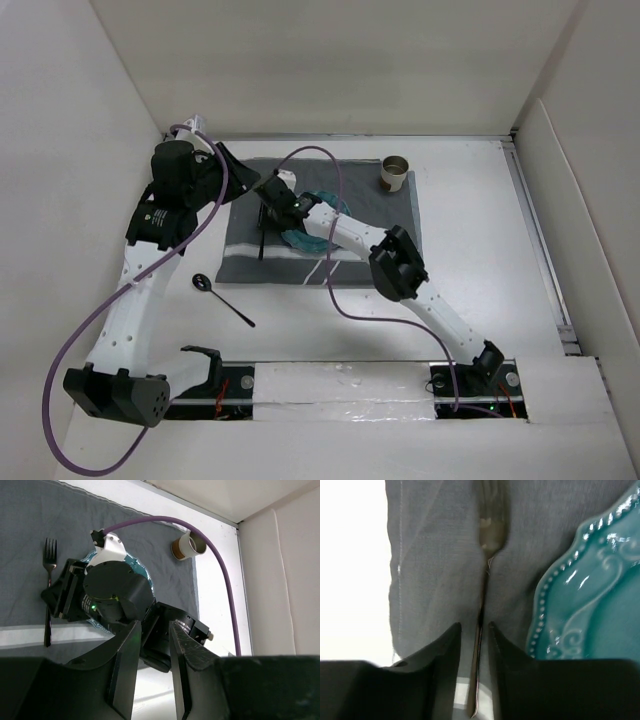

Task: Set the dinner table for one person

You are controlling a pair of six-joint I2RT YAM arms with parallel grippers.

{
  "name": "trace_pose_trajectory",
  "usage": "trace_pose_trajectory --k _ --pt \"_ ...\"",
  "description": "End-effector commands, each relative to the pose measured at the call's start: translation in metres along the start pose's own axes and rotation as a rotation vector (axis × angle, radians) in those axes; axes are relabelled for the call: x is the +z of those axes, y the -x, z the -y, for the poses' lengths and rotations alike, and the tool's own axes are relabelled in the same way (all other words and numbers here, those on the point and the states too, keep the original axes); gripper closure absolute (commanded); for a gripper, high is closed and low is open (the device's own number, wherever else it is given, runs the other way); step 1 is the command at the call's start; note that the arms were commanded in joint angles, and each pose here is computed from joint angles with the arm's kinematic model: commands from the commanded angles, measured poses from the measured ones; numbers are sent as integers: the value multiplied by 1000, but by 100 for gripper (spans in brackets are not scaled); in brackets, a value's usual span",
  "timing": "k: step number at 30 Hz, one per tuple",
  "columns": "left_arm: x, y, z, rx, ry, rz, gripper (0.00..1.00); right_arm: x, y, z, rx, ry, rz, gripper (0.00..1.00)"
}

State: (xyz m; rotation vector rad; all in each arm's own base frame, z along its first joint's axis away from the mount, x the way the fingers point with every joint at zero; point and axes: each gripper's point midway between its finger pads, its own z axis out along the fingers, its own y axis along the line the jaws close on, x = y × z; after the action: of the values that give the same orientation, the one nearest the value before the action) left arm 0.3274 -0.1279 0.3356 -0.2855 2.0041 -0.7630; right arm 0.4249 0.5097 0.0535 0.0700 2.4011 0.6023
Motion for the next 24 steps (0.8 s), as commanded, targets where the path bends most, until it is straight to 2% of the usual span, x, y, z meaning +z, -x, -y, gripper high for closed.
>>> trace_pose_trajectory --k 1,3,6,7,8,9,10,11,12,13,16,17,18,20,23,24 --pt "-9 20 16 28 -37 68 74 -32 48 -41 1 144 99 60" --pt "-10 29 26 22 -68 89 73 -47 55 -56 -46 222 105 50" --pt "-16 43 49 1 -147 120 74 -77 67 -72 -118 306 119 47" --pt "-19 47 53 -1 -156 133 78 -85 62 -75 -142 306 110 51" --pt "-25 54 59 3 -167 152 84 -103 58 -78 -200 315 110 74" --pt "-31 58 61 7 -169 167 92 -111 51 -77 -227 318 104 87" --pt "-35 61 63 11 -168 181 100 -122 49 -84 -246 350 127 95" --pt "-42 63 65 16 -173 196 100 -134 23 -76 -302 355 93 100" --pt "-53 63 67 14 -175 212 100 -146 3 -91 -358 426 86 100" --pt "-58 64 68 9 -176 223 100 -149 -4 -84 -362 430 72 100" --pt "-77 56 70 -32 -175 224 100 -157 -73 -82 -487 446 -25 100" --pt "-83 53 69 -44 -176 227 100 -157 -88 -82 -530 448 -42 97" --pt "-96 54 74 -53 -192 250 100 -157 -113 -87 -574 449 -62 82" --pt "-110 53 79 -76 -199 273 94 -157 -131 -94 -643 453 -63 64" --pt "-142 54 82 -95 -213 328 77 -148 -153 -109 -723 458 -91 56" --pt "-148 52 82 -95 -214 329 77 -148 -152 -108 -733 453 -84 54"
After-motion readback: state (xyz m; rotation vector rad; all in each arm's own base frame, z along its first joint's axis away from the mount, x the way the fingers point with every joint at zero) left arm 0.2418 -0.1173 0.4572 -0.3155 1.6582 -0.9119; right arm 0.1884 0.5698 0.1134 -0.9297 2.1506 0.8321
